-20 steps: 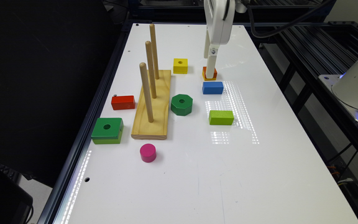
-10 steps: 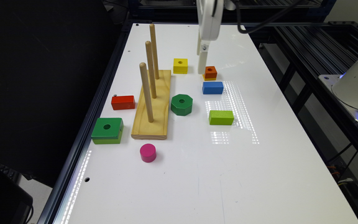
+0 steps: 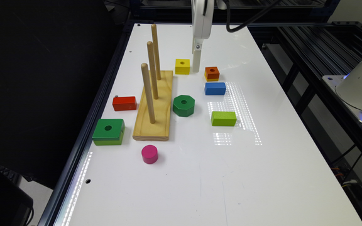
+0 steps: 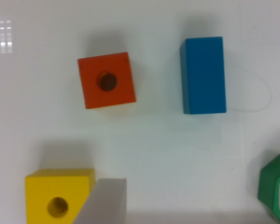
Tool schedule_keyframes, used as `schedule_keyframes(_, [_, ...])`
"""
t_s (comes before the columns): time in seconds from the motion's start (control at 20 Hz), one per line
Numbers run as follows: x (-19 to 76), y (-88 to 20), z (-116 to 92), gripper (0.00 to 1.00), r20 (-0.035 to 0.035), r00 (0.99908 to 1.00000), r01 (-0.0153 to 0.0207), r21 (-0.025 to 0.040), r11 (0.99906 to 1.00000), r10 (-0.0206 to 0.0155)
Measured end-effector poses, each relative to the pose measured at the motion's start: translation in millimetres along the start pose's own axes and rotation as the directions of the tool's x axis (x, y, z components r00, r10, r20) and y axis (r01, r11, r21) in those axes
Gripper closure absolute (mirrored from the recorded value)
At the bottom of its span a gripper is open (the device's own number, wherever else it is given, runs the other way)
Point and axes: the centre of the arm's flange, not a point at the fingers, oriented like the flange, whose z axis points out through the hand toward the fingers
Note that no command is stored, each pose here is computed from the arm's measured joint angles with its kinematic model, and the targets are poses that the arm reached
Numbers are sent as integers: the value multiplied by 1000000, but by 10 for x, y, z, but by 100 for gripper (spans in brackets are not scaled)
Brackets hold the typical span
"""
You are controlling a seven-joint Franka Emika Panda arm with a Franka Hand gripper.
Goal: Pick up yellow block.
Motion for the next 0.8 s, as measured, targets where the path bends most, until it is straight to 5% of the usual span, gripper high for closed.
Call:
schedule_keyframes(0.25, [214, 69, 16, 0, -4973, 999987, 848, 4730, 999988, -825])
schedule_keyframes(0.6, [367, 95, 41, 0, -8518, 999963, -1278, 3115, 999994, 1305])
schedule_keyframes(0.8, [518, 235, 29, 0, -14269, 999898, -706, 3520, 999994, 756])
